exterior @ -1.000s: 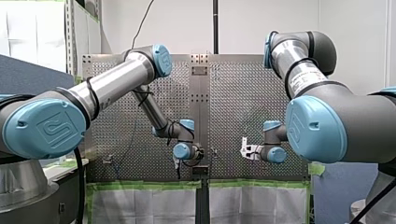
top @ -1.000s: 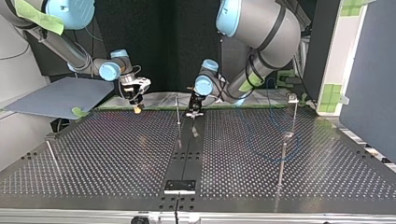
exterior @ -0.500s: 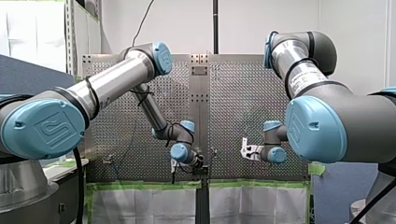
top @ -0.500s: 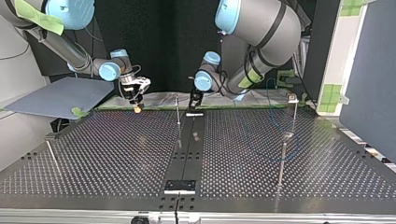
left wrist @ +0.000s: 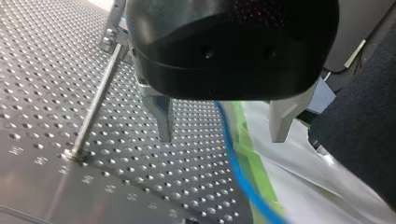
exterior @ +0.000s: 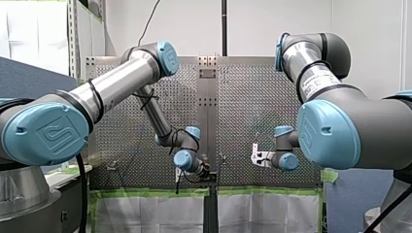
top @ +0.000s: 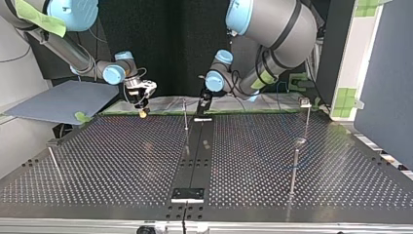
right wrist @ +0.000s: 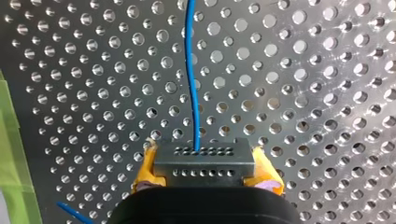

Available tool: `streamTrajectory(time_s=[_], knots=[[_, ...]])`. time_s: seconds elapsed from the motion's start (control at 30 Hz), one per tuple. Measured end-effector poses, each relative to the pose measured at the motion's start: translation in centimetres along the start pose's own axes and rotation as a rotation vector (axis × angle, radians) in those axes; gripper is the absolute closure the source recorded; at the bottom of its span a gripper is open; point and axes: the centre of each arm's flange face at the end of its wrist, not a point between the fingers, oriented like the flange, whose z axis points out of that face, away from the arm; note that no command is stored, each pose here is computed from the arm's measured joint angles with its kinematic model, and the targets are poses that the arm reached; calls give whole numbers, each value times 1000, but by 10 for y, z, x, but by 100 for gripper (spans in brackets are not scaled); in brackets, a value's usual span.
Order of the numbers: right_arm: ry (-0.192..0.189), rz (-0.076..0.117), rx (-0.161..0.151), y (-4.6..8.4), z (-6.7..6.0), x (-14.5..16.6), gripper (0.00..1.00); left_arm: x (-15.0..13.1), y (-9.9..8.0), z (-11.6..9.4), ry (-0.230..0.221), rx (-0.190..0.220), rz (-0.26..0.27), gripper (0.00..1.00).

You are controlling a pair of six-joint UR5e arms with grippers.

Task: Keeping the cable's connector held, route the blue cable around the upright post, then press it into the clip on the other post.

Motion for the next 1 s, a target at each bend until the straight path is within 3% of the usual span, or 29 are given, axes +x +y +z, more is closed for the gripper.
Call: streamTrajectory(time_s=[0.27, 0.57, 1.0], knots=[[-1, 6, -1, 2, 0, -1, 100, -20, -5, -18, -31, 7, -4, 0], [-6, 9, -1, 2, -1, -2, 100, -18, -11, -38, -59, 21, 0, 0], [-12, 12, 14, 1, -1, -6, 100, -5, -44, -50, -115, 86, 59, 0]])
